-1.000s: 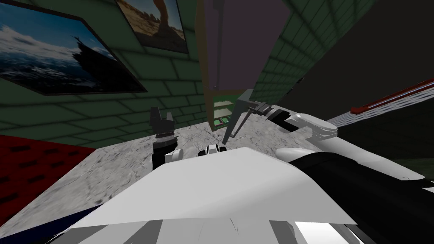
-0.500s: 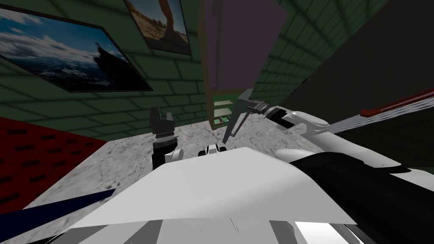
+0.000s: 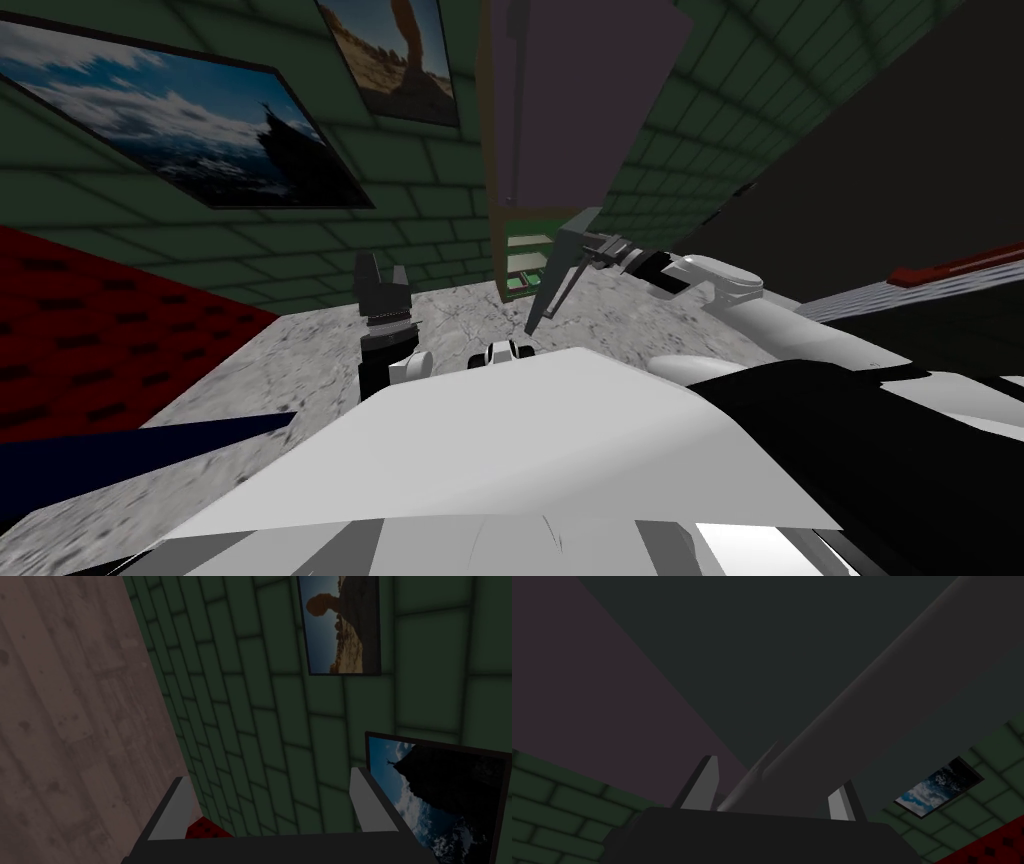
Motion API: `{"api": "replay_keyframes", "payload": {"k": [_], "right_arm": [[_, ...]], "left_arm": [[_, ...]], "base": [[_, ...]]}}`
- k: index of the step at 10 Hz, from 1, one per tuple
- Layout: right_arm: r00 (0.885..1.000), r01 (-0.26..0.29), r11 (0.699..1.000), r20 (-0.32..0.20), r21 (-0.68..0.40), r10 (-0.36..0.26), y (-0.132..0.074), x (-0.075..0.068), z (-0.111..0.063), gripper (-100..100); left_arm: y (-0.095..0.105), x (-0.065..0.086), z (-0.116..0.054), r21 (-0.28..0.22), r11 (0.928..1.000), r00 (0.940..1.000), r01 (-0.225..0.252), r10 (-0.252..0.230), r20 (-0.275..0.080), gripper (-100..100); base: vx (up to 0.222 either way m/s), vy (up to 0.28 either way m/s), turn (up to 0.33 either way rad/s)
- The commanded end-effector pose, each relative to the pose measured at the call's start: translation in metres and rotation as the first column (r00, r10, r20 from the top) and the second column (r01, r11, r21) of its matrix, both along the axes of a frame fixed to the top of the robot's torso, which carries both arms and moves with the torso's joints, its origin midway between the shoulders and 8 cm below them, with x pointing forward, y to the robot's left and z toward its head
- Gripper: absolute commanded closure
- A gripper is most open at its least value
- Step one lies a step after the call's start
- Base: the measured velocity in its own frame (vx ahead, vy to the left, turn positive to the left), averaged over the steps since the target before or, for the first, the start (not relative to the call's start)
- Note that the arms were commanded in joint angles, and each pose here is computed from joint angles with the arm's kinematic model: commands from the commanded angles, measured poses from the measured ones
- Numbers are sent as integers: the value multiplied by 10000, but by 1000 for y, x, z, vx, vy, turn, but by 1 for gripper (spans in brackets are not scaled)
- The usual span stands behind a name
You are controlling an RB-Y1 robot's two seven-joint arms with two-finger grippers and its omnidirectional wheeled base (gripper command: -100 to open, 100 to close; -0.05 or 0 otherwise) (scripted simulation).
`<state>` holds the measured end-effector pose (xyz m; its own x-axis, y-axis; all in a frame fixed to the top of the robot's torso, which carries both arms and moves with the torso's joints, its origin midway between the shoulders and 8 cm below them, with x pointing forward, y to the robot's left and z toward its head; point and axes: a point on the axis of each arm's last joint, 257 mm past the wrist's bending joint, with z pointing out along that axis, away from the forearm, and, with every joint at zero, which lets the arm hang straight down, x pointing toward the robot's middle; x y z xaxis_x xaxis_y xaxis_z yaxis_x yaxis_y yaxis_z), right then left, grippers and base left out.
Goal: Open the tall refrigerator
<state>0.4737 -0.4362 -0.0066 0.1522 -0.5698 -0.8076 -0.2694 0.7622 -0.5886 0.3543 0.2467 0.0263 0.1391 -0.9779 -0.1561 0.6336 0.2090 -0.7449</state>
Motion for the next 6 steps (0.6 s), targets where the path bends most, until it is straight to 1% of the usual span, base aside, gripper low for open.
{"api": "replay_keyframes", "payload": {"k": [1, 2, 3, 4, 5, 6], "right_arm": [[9989, 117, 9999, -453, 85, -113, -3, -1, -26, 100], [9989, 117, 9999, -453, 85, -113, -3, -1, -26, 100], [9997, 29, 9998, -252, -186, -33, -9, 14, -9, 100], [9995, 118, 9998, -275, -161, -123, -13, 18, -12, 100], [9992, 213, 9997, -340, -145, -218, -18, 22, -16, 100], [9985, 174, 9998, -513, -125, -180, -16, 21, -25, 100]], "left_arm": [[0, 0, 0, 0, 10000, 10000, 0, 0, 0, 0], [0, 0, 0, 0, 10000, 10000, 0, 0, 0, 0], [0, 0, 0, -1, 10000, 10000, 1, -1, 1, 0], [0, 0, 0, 0, 10000, 10000, 3, -3, 5, 0], [0, 0, 0, 1, 10000, 10000, 2, -2, 3, 0], [0, 0, 0, 1, 10000, 10000, 0, 0, 0, 0]], "base": [[17, -5, -25], [11, 3, 22], [-171, -102, 322], [-260, -121, 233], [-142, -46, -18], [-30, -9, -75]]}}
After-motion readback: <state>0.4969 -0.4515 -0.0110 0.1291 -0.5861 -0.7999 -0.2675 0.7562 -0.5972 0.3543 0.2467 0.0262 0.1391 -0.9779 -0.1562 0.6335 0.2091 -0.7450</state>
